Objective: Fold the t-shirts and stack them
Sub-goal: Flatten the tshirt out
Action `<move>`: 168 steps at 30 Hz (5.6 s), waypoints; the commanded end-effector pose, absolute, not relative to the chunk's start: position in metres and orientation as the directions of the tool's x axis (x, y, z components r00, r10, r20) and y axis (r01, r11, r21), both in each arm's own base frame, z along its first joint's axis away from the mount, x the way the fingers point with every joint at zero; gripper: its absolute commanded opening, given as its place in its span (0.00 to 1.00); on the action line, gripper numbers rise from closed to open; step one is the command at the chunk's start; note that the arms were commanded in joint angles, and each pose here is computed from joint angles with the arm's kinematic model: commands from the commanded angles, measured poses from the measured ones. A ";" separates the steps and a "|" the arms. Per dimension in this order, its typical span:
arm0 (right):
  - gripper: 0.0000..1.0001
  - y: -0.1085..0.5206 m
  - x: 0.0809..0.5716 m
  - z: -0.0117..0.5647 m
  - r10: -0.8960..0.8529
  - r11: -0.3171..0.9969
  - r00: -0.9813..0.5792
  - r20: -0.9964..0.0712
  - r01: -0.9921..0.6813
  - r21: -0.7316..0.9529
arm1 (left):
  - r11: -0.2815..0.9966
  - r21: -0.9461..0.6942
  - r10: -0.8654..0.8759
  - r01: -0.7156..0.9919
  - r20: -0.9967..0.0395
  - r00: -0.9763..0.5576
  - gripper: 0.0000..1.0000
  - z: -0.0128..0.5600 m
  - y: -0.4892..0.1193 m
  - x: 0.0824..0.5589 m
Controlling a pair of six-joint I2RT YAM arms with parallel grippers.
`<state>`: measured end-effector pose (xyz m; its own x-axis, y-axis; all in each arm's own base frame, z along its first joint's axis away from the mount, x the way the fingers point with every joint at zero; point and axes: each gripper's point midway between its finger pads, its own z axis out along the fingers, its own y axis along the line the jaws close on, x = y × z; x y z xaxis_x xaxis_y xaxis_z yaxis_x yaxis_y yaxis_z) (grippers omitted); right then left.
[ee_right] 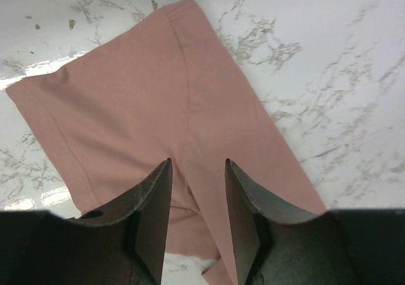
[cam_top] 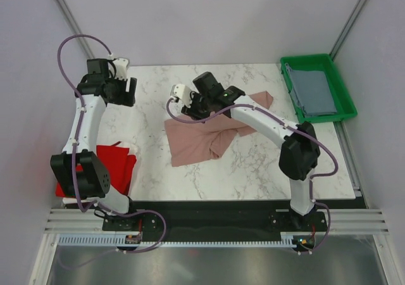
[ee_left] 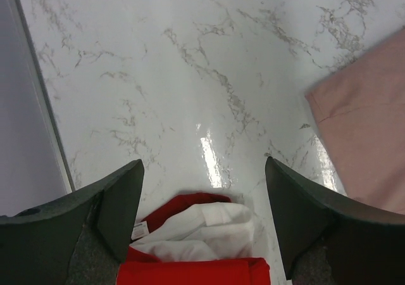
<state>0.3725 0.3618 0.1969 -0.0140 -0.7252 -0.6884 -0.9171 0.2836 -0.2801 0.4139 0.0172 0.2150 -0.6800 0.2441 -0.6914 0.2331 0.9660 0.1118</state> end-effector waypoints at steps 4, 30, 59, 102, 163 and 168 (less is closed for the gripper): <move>0.46 0.419 0.370 0.142 -0.730 0.219 -0.027 -0.682 -0.956 -0.197 | 0.978 0.032 0.166 0.208 -0.724 -0.669 0.84 0.229 0.018 0.381; 0.46 0.493 0.389 0.070 -0.723 0.186 -0.015 -0.690 -0.967 -0.173 | 0.991 -0.023 0.083 0.135 -0.683 -0.725 0.82 0.195 0.037 0.336; 0.11 0.483 0.401 0.034 -0.756 0.242 -0.048 -0.653 -0.947 -0.211 | 0.992 -0.017 0.081 0.128 -0.686 -0.723 0.82 0.192 0.035 0.316; 0.45 0.435 0.223 0.056 -0.816 -0.145 0.168 -0.553 -0.986 -0.085 | 0.989 -0.054 0.063 0.138 -0.688 -0.723 0.81 0.179 0.030 0.326; 0.44 0.356 0.269 0.074 -0.899 -0.148 0.273 -0.342 -0.925 -0.350 | 0.985 -0.017 0.109 0.169 -0.700 -0.706 0.82 0.173 0.035 0.334; 0.45 0.353 0.274 0.059 -0.912 -0.133 0.246 -0.329 -0.935 -0.330 | 0.985 -0.059 0.077 0.162 -0.689 -0.721 0.82 0.167 0.031 0.335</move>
